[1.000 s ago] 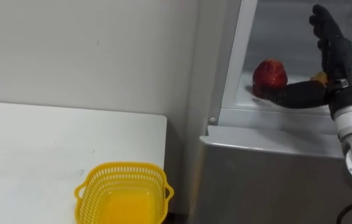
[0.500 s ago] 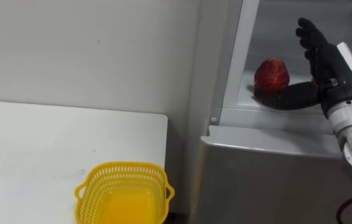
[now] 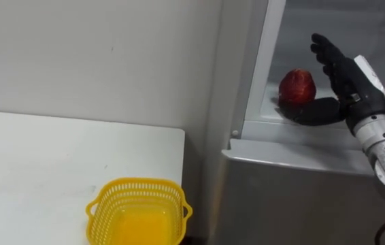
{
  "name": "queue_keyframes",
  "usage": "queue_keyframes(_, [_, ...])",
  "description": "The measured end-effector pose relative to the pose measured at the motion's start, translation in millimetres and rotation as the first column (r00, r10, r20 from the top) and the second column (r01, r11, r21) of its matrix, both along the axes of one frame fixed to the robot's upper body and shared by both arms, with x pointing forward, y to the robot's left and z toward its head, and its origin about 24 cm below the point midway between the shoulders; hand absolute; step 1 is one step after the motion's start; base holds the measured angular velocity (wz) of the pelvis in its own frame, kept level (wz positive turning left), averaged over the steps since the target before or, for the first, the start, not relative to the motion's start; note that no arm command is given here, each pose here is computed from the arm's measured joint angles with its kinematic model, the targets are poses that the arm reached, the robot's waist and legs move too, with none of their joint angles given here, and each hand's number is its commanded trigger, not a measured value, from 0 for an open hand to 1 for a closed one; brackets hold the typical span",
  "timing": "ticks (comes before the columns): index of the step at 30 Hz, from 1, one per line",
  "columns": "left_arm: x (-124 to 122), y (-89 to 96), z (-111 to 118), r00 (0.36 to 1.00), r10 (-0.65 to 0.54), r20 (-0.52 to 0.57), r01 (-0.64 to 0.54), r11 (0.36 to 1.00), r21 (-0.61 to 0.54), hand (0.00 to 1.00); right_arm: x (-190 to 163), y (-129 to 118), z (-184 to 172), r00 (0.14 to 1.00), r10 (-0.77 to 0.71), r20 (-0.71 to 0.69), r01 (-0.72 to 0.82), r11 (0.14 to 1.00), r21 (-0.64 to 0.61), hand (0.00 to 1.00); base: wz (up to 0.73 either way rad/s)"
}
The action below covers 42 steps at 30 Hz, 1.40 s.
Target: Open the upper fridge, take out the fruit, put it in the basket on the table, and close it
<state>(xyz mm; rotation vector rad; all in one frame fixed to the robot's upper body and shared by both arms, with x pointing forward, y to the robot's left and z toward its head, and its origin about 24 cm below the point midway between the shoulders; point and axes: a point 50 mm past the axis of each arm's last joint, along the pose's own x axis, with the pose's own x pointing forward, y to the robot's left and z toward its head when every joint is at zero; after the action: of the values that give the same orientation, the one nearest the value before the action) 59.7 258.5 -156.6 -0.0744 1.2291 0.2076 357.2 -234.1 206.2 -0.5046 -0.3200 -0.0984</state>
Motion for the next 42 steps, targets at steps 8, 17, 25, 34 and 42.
queue_keyframes(8, [-1,1.6,0,1.000,0.012,-0.010,-0.012,1.000,0.004,0.00,4,-11,-12,0.995,0.025,-0.094,-0.023,0.999,0.022,0.00,0.00])
queue_keyframes(17, [0,3.5,1,1.000,0.011,-0.014,-0.011,1.000,0.007,0.00,7,-13,-23,0.978,0.092,-0.187,-0.081,0.995,0.062,0.00,0.00])
queue_keyframes(25, [0,5.6,2,0.999,0.016,-0.043,-0.016,1.000,0.002,0.00,16,-17,-21,0.961,0.151,-0.233,-0.115,0.980,0.162,0.00,0.00])
queue_keyframes(34, [0,8.2,2,0.999,0.014,-0.052,-0.013,1.000,0.009,0.00,17,-20,-26,0.950,0.156,-0.270,-0.113,0.979,0.169,0.79,0.00])
queue_keyframes(42, [1,7.4,2,0.999,0.006,-0.054,-0.005,1.000,0.008,0.00,17,-24,-23,0.959,0.137,-0.248,-0.090,0.977,0.192,1.00,0.00])
